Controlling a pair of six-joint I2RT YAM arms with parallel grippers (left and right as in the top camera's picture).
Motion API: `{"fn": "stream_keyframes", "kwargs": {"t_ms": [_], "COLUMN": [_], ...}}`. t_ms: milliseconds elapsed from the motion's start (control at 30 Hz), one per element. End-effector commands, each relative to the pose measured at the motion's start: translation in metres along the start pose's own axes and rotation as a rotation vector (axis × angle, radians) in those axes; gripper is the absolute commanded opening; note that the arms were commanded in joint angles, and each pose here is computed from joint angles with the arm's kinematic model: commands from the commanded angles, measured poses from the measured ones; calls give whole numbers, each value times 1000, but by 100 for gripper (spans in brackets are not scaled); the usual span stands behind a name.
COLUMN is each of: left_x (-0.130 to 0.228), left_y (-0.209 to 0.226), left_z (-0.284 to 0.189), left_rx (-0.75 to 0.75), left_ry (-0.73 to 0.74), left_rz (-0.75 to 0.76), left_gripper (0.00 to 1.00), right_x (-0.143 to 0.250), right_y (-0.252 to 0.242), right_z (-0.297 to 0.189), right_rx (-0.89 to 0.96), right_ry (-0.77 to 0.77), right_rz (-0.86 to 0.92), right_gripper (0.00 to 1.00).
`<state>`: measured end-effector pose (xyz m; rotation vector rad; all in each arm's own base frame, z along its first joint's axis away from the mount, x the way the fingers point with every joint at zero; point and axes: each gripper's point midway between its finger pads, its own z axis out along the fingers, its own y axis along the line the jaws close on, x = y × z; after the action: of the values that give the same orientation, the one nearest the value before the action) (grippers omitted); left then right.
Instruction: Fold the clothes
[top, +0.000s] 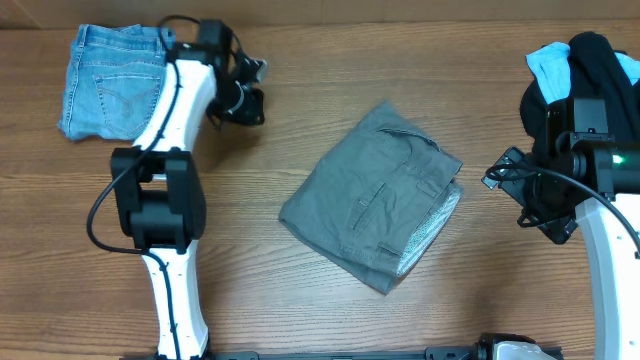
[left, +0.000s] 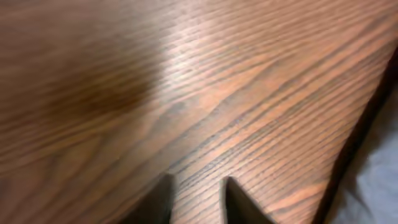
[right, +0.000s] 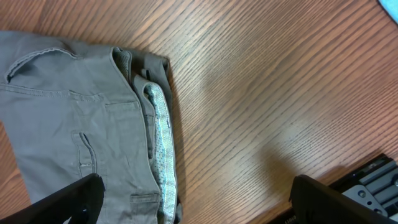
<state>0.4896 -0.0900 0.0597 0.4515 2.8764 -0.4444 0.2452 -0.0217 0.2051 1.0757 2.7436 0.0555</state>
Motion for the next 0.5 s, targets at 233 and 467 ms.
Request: {"fn": "stream_keyframes", "kwargs": {"t_ms": [233,467], "left_x": [20,42], "left_y": [-94,-145], "left_z": [-2,31], "left_rx": [423,460], "left_ry": [19,98], "left_rz": [267,363], "left_gripper": [100,100], "right_x": [-10,-9], "right_y": [4,3], "right_z": [-5,-4], "right_rx": [-15,-13], "right_ry": [-37,-34], "right_rz": [3,2], "right_gripper": [100,100]}}
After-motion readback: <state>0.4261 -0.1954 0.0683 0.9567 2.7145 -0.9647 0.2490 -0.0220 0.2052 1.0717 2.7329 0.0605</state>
